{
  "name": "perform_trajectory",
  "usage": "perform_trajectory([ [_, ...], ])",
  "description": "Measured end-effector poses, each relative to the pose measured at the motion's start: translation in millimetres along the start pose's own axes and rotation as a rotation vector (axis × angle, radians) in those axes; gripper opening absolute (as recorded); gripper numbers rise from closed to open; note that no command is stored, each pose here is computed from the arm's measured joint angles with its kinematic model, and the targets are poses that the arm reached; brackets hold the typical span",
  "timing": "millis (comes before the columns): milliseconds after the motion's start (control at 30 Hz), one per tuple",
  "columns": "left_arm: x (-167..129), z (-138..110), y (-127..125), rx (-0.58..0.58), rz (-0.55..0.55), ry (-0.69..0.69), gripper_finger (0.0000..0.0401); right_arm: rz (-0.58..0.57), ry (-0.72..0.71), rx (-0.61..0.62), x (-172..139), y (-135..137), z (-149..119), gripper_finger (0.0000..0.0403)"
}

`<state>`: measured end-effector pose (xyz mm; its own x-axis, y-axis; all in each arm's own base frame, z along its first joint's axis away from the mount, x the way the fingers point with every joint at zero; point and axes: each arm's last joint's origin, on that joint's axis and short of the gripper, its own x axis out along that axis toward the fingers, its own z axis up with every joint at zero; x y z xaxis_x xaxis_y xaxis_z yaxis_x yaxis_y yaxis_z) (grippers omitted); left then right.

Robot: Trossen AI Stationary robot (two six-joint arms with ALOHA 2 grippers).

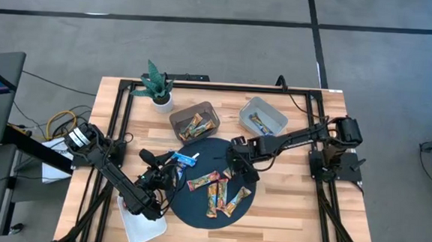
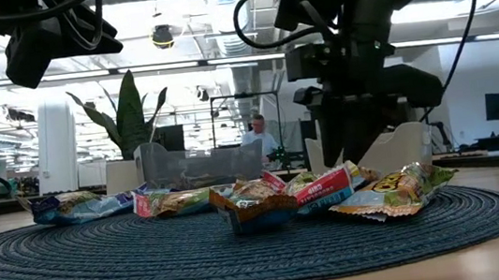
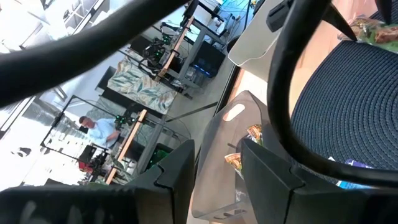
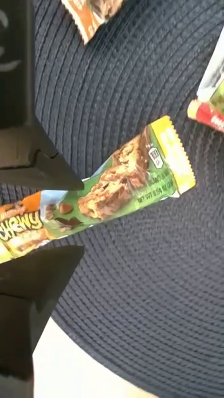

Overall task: Pick and place Granola Bars by type
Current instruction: Put the yellow granola bar into the black bin

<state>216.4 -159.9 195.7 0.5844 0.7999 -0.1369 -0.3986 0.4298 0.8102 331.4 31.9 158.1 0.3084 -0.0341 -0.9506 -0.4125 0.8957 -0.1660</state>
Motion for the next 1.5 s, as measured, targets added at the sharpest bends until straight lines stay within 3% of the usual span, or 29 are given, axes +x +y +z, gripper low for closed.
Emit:
perform_trajectory([
  [533,0,0,0,0.000,0.000,0.000,0.0125,0.007,-0.022,0.017,6,2,-4,0.0111],
  [967,0,0,0,0.000,0.000,0.000,0.0126,0.007,-0.022,0.016,6,2,-3,0.0005],
  [1500,0,0,0,0.000,0.000,0.000,0.0126,-0.045,-0.061,-0.097,-5,5,13,0.0000],
])
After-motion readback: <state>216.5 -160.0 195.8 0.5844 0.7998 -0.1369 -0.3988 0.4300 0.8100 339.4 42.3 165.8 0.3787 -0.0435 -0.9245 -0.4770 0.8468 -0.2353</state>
